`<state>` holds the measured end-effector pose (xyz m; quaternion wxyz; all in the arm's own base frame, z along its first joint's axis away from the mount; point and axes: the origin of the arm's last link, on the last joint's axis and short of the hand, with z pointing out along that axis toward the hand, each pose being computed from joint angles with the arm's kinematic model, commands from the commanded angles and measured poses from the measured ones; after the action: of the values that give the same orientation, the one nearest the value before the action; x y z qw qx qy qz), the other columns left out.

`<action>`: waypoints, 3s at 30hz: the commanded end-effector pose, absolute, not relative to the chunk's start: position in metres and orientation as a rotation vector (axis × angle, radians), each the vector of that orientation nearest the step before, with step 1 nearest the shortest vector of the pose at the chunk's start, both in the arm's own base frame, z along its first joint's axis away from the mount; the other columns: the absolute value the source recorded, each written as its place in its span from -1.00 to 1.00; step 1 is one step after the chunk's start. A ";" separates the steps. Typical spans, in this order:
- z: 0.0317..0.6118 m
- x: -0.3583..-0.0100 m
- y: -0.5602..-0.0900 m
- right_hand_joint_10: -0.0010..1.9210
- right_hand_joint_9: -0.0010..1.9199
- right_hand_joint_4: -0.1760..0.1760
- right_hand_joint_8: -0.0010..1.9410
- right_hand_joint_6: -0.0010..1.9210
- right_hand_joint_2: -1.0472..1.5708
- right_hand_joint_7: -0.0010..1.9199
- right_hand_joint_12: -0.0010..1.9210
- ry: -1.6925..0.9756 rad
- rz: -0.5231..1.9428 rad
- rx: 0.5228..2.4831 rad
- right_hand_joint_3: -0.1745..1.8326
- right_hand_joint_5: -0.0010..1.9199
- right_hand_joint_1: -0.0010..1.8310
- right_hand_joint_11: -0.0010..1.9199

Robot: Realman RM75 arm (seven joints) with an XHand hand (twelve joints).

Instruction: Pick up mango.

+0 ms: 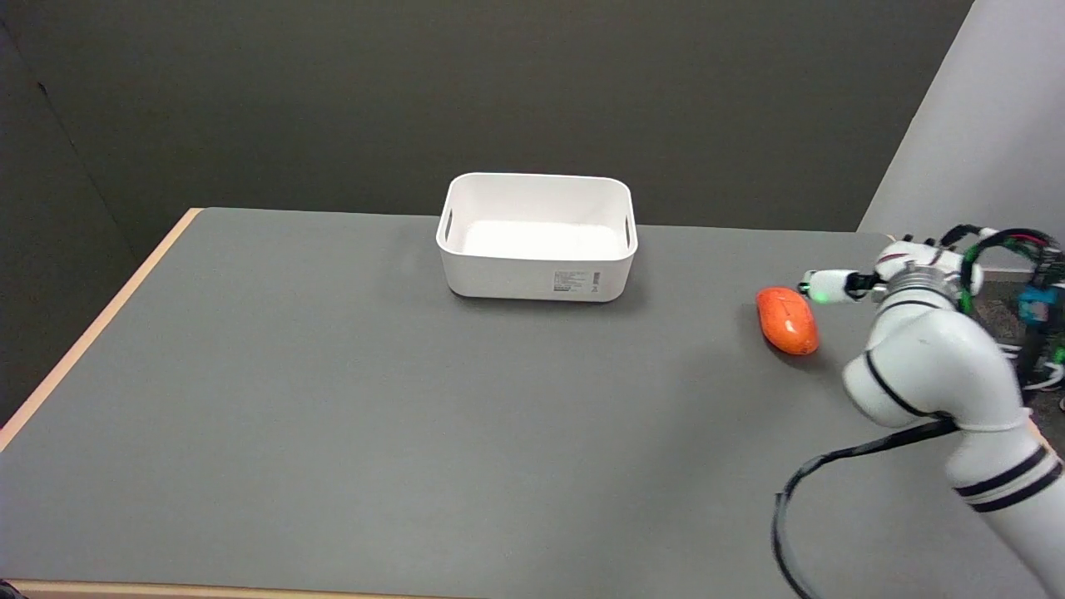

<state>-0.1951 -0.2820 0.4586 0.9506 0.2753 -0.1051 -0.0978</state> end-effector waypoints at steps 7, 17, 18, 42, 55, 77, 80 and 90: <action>0.330 -0.184 -0.316 0.02 -0.56 -0.39 -0.49 -0.37 0.28 -0.53 0.51 -0.290 -0.168 0.696 0.02 -0.77 -0.80 -0.66; 0.361 -0.219 -0.288 -0.14 -0.69 -0.55 -0.58 -0.45 0.26 -0.73 0.45 -0.390 -0.078 0.560 0.01 -0.91 -0.82 -0.72; 0.362 -0.221 -0.285 -0.21 -0.77 -0.59 -0.66 -0.55 0.25 -0.81 0.39 -0.399 -0.032 0.547 0.02 -0.95 -0.85 -0.75; 0.338 -0.258 -0.295 -1.00 -1.00 -0.97 -1.00 -1.00 0.24 -1.00 -0.39 -0.492 0.463 0.643 0.05 -1.00 -0.54 -1.00; 0.366 -0.287 -0.305 -0.74 -1.00 -0.88 -0.95 -1.00 0.29 -1.00 -0.20 -0.427 0.409 0.557 0.10 -1.00 -0.43 -1.00; 0.380 -0.264 -0.320 -0.83 -1.00 -0.85 -1.00 -1.00 0.31 -1.00 -0.48 -0.294 0.424 0.613 -0.04 -1.00 -0.45 -1.00; 0.379 -0.263 -0.321 -0.82 -1.00 -0.89 -1.00 -1.00 0.26 -1.00 -0.47 -0.301 0.467 0.620 0.08 -1.00 -0.46 -1.00; 0.383 -0.244 -0.345 -0.83 -1.00 -0.74 -1.00 -1.00 0.28 -1.00 -0.54 -0.199 0.352 0.797 0.00 -1.00 -0.45 -1.00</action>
<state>-0.2664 -0.3186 0.3764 0.9151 0.2982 -0.1589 0.2199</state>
